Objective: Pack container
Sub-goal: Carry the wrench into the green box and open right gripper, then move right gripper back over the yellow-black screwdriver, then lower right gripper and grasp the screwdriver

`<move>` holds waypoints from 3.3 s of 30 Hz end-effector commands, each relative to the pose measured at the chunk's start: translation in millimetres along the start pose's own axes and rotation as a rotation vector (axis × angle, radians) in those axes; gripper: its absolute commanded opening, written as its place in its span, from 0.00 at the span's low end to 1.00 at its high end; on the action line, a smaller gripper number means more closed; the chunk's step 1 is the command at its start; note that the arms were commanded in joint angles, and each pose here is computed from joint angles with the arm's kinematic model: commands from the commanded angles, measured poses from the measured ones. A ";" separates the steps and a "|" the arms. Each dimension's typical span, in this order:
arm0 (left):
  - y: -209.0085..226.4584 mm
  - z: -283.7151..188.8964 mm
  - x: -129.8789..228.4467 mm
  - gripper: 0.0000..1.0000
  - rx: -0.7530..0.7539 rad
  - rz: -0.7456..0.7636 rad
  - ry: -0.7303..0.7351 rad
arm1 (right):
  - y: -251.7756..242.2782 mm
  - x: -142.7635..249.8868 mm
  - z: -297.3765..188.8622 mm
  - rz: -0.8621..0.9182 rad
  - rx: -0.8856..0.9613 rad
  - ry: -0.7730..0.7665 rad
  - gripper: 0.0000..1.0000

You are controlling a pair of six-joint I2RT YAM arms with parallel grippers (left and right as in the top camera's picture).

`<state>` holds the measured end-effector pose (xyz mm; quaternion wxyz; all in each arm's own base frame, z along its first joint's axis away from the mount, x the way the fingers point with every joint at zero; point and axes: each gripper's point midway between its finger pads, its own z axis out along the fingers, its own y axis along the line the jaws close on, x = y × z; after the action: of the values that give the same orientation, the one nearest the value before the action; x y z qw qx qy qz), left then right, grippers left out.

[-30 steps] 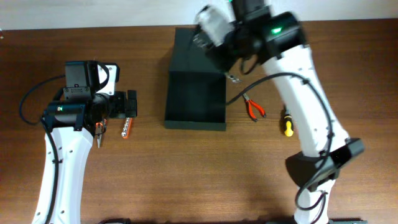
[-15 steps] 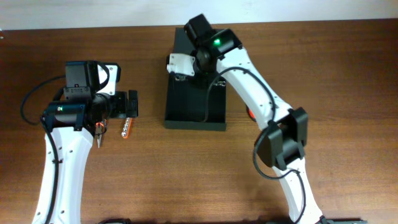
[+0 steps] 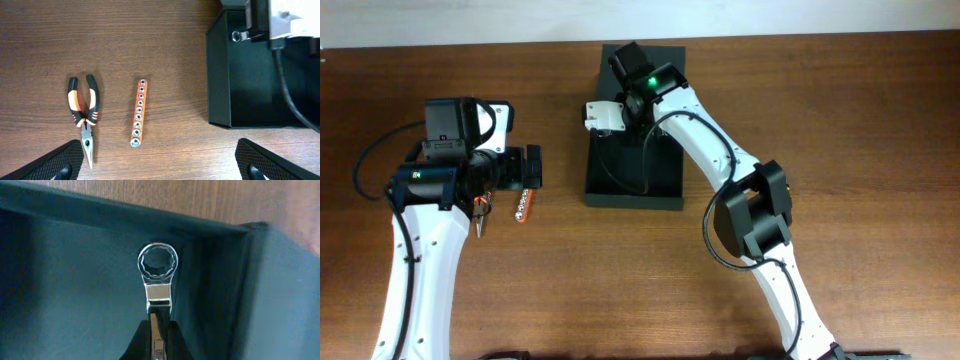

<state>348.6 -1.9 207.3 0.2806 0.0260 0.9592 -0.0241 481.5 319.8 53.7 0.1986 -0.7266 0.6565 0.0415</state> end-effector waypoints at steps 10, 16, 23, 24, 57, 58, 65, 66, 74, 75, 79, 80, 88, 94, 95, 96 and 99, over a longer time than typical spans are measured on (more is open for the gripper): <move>-2.1 -0.5 3.3 0.99 0.019 0.014 0.022 | -5.0 -7.4 -14.4 0.231 0.018 -0.022 0.70; -2.0 -0.5 3.1 0.99 0.018 0.014 0.021 | -3.1 -24.6 -90.2 0.416 0.042 -0.046 0.48; -1.9 -0.5 3.1 0.99 0.018 0.014 0.021 | 15.0 -18.8 -211.5 0.662 0.083 -0.073 0.41; -1.9 -0.5 3.1 0.99 0.018 0.014 0.021 | 17.1 -13.9 -225.6 0.678 0.094 -0.076 0.38; 1.2 -0.5 3.6 0.99 -0.001 0.014 0.023 | 143.3 284.5 -113.4 1.812 -0.248 0.449 0.47; 1.2 -0.5 3.9 0.99 -0.001 0.014 0.025 | 145.6 286.4 -111.5 1.815 -0.250 0.451 0.47; 1.1 -0.5 4.2 0.99 0.000 0.014 0.026 | 152.1 291.6 -109.9 1.775 -0.256 0.470 0.47; 1.1 -0.4 4.2 0.99 0.000 0.014 0.026 | 152.4 293.1 -110.3 1.775 -0.252 0.475 0.47; 1.2 -0.4 4.1 0.99 0.000 0.014 0.026 | 153.7 302.6 -113.0 1.769 -0.222 0.508 0.48; 1.2 -0.4 4.1 0.99 0.000 0.014 0.026 | 154.2 305.2 -113.8 1.769 -0.215 0.518 0.48; 1.2 -0.4 3.8 0.99 0.000 0.014 0.025 | 157.8 319.7 -118.8 1.767 -0.173 0.577 0.48; 1.2 -0.5 3.5 0.99 0.000 0.014 0.023 | 158.3 321.0 -119.5 1.771 -0.173 0.577 0.48; 1.2 -0.4 3.2 0.99 -0.001 0.015 0.022 | 157.9 322.0 -119.2 1.773 -0.169 0.576 0.47; 1.2 -0.4 3.3 0.99 -0.001 0.015 0.022 | 162.7 327.6 -117.6 1.774 -0.151 0.612 0.46; 1.2 -0.4 3.3 0.99 -0.001 0.015 0.022 | 165.6 329.3 -116.6 1.775 -0.149 0.625 0.46; 1.2 -0.4 3.3 0.99 -0.001 0.015 0.022 | 167.9 330.2 -114.9 1.777 -0.149 0.631 0.46; 1.2 -0.4 3.2 0.99 -0.001 0.015 0.022 | 171.3 331.4 -110.2 1.777 -0.150 0.632 0.46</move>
<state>342.7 -1.9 203.5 0.2667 0.0254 0.9631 -0.0244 342.8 -33.6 12.0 -0.1349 0.0471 0.9891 0.0345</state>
